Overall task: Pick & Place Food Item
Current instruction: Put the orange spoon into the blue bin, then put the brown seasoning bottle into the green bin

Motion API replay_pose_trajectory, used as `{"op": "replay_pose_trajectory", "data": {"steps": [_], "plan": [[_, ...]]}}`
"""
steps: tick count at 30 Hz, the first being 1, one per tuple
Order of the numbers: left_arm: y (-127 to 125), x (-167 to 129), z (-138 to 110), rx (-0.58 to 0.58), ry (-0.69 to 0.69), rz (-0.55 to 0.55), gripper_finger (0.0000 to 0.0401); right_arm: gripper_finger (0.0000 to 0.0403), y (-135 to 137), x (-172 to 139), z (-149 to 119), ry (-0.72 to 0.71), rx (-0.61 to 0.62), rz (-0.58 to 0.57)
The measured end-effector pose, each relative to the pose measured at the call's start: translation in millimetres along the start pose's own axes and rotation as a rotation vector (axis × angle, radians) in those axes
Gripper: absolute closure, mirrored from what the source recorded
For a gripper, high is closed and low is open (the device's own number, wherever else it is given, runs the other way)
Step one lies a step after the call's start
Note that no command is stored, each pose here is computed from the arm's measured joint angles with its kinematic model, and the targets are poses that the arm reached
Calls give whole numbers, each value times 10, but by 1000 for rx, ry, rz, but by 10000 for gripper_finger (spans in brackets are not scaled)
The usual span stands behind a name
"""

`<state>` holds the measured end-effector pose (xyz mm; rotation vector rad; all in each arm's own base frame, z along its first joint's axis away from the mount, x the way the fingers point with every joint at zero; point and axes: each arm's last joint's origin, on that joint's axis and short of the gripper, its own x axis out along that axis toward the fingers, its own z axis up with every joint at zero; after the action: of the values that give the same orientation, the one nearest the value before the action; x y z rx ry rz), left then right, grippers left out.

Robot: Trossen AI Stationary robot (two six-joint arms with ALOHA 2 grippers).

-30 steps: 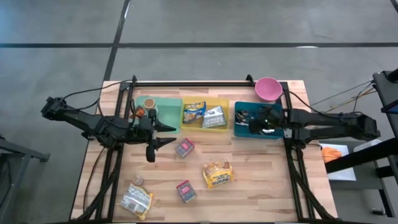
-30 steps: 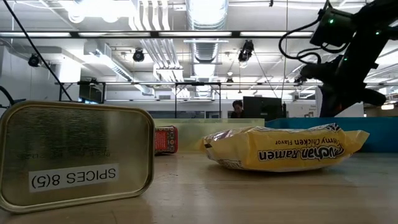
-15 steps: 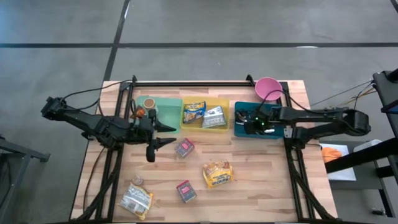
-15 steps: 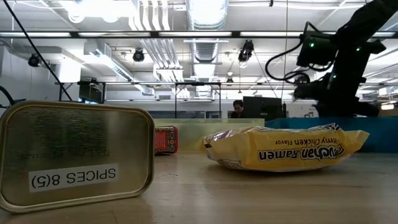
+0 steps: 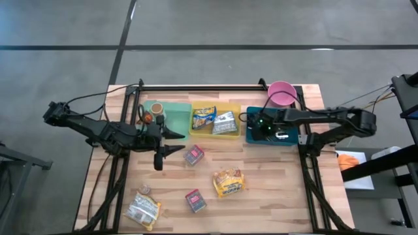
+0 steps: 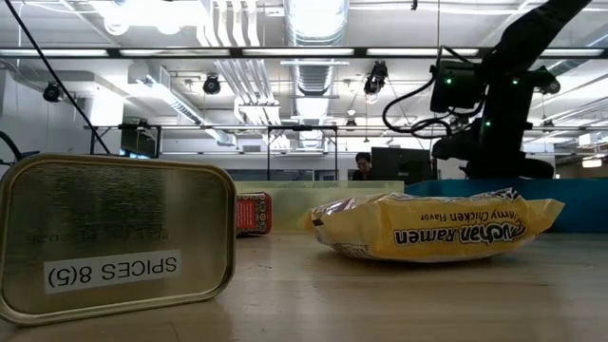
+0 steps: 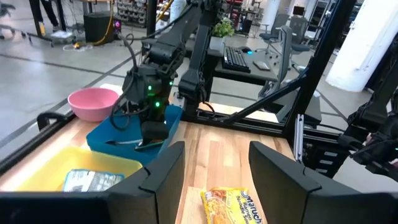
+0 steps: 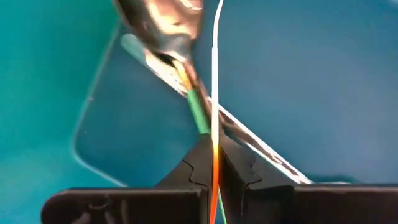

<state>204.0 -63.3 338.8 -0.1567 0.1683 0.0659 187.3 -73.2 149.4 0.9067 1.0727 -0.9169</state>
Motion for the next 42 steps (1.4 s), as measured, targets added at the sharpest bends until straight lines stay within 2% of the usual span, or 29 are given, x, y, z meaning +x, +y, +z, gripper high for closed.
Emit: {"op": "replay_pose_trajectory", "data": {"steps": [19,23,33,38,42], "plan": [[6,1,-30,-24,28,6,216,389,7,88,21,25,-3,-42],[7,1,-31,-23,30,7,216,347,7,88,18,29,-3,-38],[19,-2,-82,-5,79,19,216,193,-2,96,4,45,4,-37],[29,-6,-121,-11,117,29,216,151,0,62,-3,60,3,-8],[44,-14,-169,3,164,43,216,139,-1,-34,-4,48,5,45]]}}
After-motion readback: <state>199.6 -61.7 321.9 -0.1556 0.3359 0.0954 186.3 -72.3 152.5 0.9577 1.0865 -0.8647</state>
